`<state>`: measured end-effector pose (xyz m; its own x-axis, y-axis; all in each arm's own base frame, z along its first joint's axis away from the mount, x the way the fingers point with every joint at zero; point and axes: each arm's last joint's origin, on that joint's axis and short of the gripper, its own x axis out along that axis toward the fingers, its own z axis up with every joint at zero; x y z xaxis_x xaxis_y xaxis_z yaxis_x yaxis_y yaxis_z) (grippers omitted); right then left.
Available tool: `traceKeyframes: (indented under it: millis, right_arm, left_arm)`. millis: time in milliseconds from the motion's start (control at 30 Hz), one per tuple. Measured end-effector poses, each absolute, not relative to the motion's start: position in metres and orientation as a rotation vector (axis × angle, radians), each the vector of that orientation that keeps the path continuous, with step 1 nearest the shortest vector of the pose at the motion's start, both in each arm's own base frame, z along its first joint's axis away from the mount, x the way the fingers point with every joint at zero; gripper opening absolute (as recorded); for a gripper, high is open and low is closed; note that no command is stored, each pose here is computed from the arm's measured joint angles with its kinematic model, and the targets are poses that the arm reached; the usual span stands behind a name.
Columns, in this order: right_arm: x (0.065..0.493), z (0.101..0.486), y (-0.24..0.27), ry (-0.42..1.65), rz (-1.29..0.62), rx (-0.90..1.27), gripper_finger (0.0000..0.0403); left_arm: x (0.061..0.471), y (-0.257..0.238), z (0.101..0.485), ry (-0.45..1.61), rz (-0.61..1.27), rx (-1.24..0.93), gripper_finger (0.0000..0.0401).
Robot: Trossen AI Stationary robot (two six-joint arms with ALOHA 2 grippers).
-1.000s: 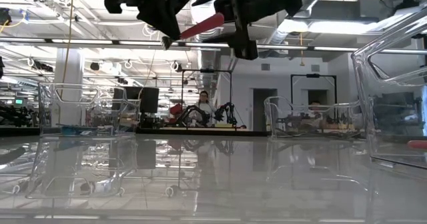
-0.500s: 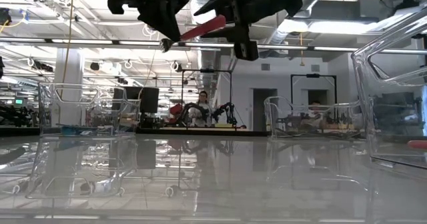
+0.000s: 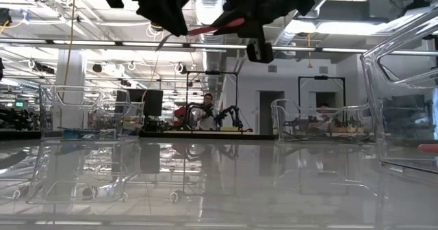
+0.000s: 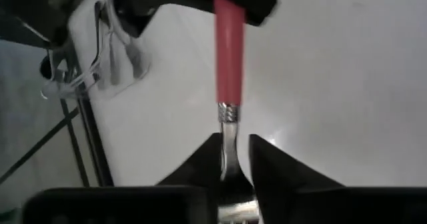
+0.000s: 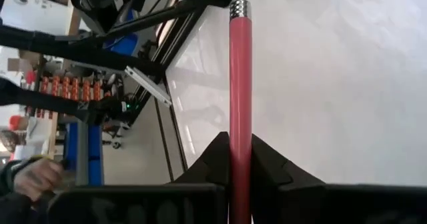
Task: Sort silverware by color (type)
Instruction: Put the pink fork into the bottom right transparent bin
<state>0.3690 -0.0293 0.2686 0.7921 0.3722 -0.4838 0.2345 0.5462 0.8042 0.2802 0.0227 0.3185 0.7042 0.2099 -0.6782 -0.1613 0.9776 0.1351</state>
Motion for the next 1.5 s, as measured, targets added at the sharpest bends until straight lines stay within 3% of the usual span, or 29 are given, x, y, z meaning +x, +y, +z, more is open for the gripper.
traceKeyframes:
  millis: [233,433,667,967,1100,1300,1500]
  right_arm:
    - [0.349,0.287,-0.046,0.674,0.061,0.993,0.0047]
    - [0.323,0.306,-0.061,0.665,-0.012,0.955,0.0047]
    - [0.288,0.330,-0.055,0.685,-0.039,0.907,0.0047]
    - [0.240,0.341,0.004,0.913,-0.057,0.843,0.0047]
    - [0.218,0.350,0.032,0.959,-0.017,0.803,0.0047]
    - [0.186,0.364,0.075,0.929,0.094,0.693,0.0047]
    - [0.163,0.351,0.114,1.034,0.086,0.643,0.0047]
  left_arm:
    - [0.265,0.017,0.363,0.666,0.379,0.139,0.0150]
    - [0.233,0.011,0.398,0.519,0.428,0.063,0.0198]
    - [0.183,0.003,0.425,0.370,0.398,-0.040,0.0207]
    - [0.150,-0.004,0.439,0.274,0.343,-0.071,0.0204]
    - [0.152,-0.008,0.426,0.205,0.319,-0.084,0.0204]
    - [0.154,-0.011,0.368,-0.006,0.270,-0.164,0.0203]
    - [0.146,-0.006,0.326,-0.142,0.279,-0.265,0.0203]
